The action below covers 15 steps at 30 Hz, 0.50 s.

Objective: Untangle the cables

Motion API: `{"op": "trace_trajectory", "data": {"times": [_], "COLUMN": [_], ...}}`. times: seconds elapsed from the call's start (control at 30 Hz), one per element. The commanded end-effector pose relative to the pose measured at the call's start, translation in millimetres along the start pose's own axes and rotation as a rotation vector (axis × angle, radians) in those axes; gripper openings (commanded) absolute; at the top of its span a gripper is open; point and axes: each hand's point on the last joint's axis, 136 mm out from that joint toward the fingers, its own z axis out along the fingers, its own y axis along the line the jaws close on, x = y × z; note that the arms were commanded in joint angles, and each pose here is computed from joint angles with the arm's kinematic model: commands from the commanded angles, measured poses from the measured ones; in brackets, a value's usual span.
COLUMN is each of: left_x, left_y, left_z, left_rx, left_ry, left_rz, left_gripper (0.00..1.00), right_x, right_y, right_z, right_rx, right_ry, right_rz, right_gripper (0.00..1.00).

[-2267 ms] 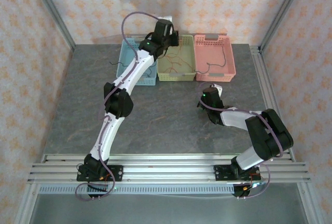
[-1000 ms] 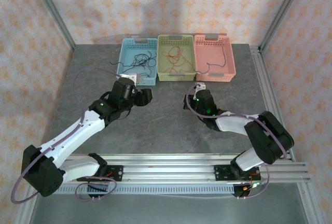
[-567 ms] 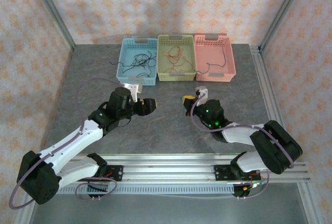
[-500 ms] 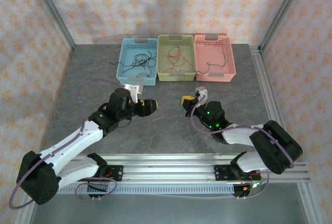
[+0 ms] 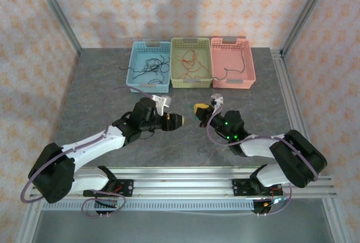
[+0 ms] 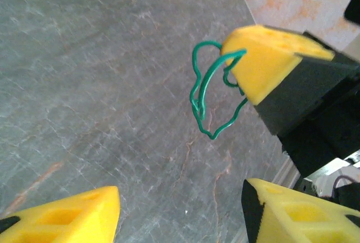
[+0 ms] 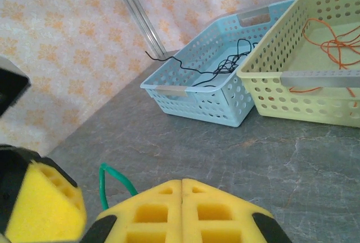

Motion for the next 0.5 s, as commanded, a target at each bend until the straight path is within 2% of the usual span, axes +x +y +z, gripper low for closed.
{"op": "trace_trajectory", "data": {"times": [0.0, 0.2, 0.47], "left_x": [-17, -23, -36], "left_y": [-17, -15, -22], "left_z": [8, 26, 20], "left_rx": [0.054, 0.042, 0.064], "left_ry": [-0.054, -0.082, -0.156], "left_rz": [0.027, 0.02, 0.034], "left_gripper": [0.57, 0.54, 0.52], "right_x": [-13, -14, -12], "right_y": [10, 9, 7], "right_z": [8, 11, 13], "right_rx": [-0.036, -0.038, -0.034], "right_ry": [-0.028, -0.036, -0.03], "right_rz": [0.051, 0.12, 0.15], "right_gripper": [0.0, 0.0, 0.0]}}
